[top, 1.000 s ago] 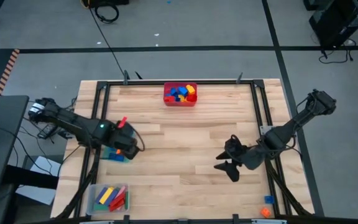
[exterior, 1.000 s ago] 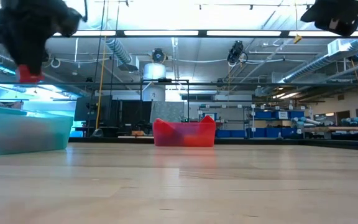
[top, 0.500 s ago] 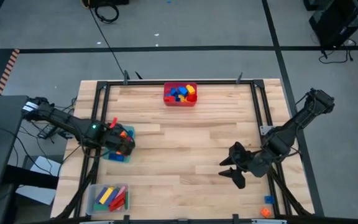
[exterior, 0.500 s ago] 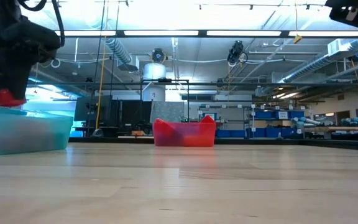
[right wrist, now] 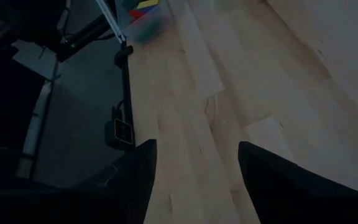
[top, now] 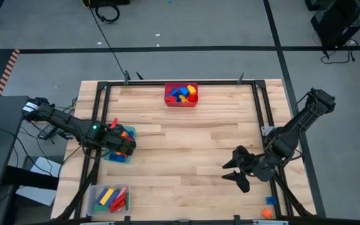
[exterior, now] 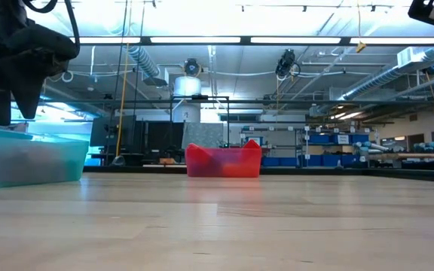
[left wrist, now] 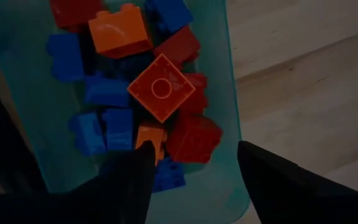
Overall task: Sort blocks by size
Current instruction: Put the blue 4 studded building block into the teal bin
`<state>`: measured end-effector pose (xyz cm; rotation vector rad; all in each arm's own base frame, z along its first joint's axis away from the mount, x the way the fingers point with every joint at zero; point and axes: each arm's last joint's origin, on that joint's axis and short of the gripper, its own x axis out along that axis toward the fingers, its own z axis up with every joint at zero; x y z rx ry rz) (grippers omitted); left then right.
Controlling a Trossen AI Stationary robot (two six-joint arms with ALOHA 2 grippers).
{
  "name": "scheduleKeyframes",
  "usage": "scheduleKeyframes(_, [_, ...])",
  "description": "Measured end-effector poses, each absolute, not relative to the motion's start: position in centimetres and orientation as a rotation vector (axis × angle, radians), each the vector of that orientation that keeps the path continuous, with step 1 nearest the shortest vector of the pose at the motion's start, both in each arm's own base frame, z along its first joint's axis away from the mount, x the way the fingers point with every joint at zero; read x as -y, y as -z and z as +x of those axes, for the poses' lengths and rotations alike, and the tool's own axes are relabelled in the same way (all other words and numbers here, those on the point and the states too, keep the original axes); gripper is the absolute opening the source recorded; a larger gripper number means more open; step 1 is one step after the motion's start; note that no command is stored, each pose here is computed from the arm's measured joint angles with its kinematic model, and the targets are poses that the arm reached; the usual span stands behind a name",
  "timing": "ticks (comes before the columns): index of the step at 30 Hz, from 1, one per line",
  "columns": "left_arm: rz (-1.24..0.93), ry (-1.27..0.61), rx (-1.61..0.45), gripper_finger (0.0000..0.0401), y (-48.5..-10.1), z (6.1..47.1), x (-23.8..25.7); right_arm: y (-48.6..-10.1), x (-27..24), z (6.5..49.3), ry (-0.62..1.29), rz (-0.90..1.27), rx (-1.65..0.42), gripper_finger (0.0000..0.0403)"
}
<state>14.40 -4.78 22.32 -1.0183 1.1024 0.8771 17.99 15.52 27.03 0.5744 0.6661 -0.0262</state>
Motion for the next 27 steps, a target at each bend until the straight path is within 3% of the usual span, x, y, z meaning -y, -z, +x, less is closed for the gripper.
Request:
scheduleKeyframes(15, [-0.948,-0.848,-0.952,0.0237,-24.4,15.2,4.7,-26.5,-14.4,18.6,-0.007,0.501,-0.76,0.0247])
scheduleKeyframes(27, [-0.875,-0.905,-0.822,0.0237,-24.7,15.4,4.3,-24.3,-17.1,21.3,0.193,0.439,-1.487,0.0247])
